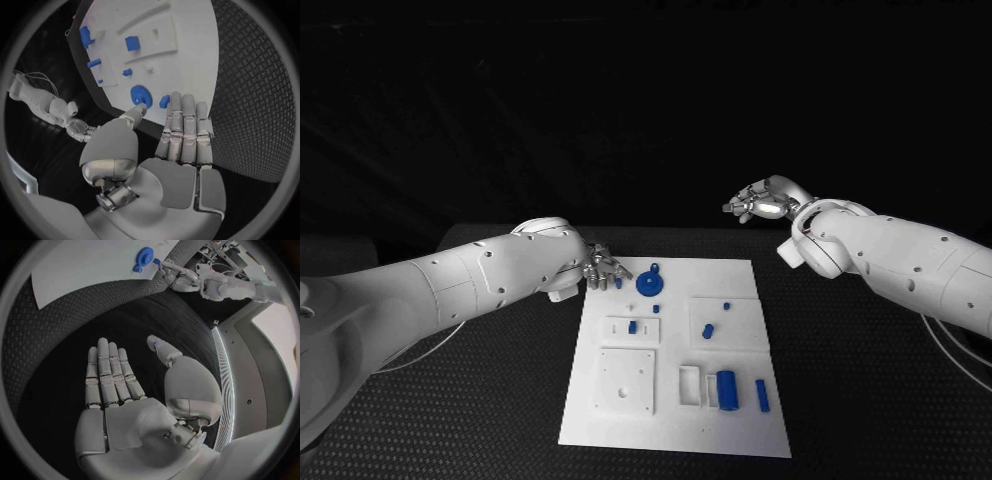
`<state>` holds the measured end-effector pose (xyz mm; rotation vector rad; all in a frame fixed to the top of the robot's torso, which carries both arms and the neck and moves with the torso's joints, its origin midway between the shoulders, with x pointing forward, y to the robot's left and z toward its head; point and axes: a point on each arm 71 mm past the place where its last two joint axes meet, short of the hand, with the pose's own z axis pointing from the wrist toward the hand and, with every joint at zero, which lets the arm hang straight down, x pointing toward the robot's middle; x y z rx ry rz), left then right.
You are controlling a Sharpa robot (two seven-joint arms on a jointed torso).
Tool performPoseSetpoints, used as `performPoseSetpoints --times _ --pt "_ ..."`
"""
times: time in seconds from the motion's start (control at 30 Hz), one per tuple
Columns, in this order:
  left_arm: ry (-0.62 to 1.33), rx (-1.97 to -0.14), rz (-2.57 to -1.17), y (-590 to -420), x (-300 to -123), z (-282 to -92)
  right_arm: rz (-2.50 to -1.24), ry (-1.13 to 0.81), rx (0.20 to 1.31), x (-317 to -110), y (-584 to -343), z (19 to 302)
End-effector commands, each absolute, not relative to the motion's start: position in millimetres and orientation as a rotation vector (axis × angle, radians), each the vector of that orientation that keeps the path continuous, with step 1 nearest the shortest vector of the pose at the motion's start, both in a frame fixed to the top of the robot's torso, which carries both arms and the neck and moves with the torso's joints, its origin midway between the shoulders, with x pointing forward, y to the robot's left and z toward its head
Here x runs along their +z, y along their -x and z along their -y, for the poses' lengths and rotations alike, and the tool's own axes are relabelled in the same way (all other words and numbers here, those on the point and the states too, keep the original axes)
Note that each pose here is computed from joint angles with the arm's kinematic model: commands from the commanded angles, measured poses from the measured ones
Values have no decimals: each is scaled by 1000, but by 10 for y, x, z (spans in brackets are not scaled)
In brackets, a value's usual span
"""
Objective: Assemble the parts on the task board
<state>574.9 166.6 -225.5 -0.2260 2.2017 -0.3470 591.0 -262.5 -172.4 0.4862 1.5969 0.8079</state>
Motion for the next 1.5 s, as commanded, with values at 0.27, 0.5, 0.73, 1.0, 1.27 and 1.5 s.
performPoseSetpoints --times 0.27,0.5,0.73,1.0,1.27,1.5 --pt "262 -361 -2196 -5798 -2262 -1720 -1600 -479 816 -1723 -5906 2602" --pt "260 -370 -2210 -5782 -2305 -1678 -1600 -479 816 -1723 -5907 2599" --pt "274 -360 -2211 -5795 -2352 -1700 -1601 -478 818 -1723 -5906 2592" --pt "277 -370 -2221 -5787 -2384 -1667 -1601 -477 818 -1723 -5906 2589" --pt "286 -364 -2226 -5785 -2432 -1678 -1601 -477 819 -1723 -5906 2586" --pt "289 -362 -2227 -5794 -2433 -1698 -1601 -477 818 -1723 -5906 2590"
